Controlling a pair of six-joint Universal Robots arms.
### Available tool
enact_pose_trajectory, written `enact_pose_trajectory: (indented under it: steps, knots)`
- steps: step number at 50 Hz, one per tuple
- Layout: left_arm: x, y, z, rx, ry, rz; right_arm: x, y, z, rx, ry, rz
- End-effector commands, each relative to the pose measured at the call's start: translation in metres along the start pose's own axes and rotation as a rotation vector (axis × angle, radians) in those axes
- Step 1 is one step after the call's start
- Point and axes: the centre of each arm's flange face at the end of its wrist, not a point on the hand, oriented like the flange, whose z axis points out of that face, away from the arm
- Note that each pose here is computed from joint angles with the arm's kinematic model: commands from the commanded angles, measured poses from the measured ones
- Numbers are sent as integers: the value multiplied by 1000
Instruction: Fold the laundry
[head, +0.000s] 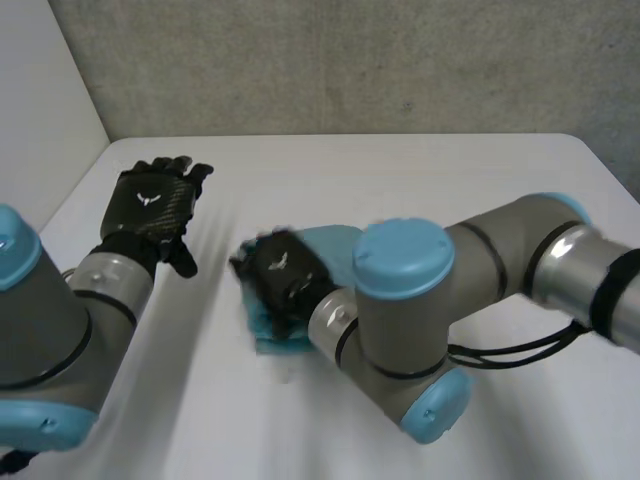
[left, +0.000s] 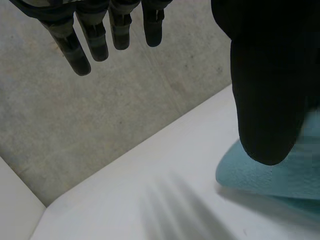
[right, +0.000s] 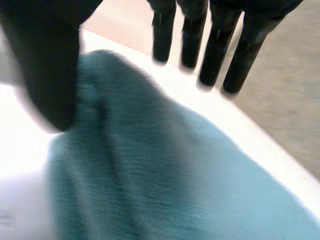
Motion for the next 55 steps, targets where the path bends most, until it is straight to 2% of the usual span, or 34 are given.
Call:
enact_pose_trajectory:
  steps: [1,5,8,11,19,25,28,31,32,33,35,36,38,39,40,41,43,44,46,47,49,51,55]
  knots:
    - [31,-4,25,32,80,-17,63,-33,-21,38,249,102]
    - [52,-5,31,38,133,-68,86,-26,-24,28,293,233]
    - [72,11,32,-72,195,-162,99,-21,-27,-8,303,287]
    - [78,28,31,-177,211,-213,107,-3,-23,-71,284,331]
    - [78,61,20,-368,207,-228,116,71,-8,-318,256,445]
    - [72,67,15,-399,194,-217,122,78,-6,-368,250,458]
    - [69,56,13,-370,191,-221,130,75,-7,-354,264,457]
    - [66,34,11,-306,194,-230,137,52,-10,-290,267,446]
    - [65,18,10,-261,198,-234,143,29,-15,-230,272,433]
    - [65,18,10,-261,198,-234,143,29,-15,-230,272,433]
    - [58,-16,9,-159,193,-250,155,-12,-29,-113,303,400]
    - [58,-16,9,-159,193,-250,155,-12,-29,-112,303,399]
    - [46,-57,3,-39,178,-264,167,-51,-48,12,350,380]
    - [46,-57,3,-39,178,-264,167,-51,-48,12,350,380]
    - [37,-77,0,17,164,-273,174,-68,-60,67,388,369]
    - [37,-77,0,18,163,-273,174,-68,-60,67,389,369]
    - [17,-114,-12,108,133,-283,195,-95,-92,157,515,335]
    - [16,-114,-12,109,132,-283,195,-96,-92,157,516,335]
    - [-12,-135,-18,143,67,-286,213,-112,-123,214,642,311]
    - [-12,-135,-18,143,67,-286,213,-112,-123,215,643,310]
    - [-23,-139,-19,138,41,-285,224,-117,-148,222,738,289]
    - [-35,-141,-23,117,20,-285,228,-115,-156,203,769,271]
    - [-37,-140,-24,100,36,-284,230,-106,-162,154,801,237]
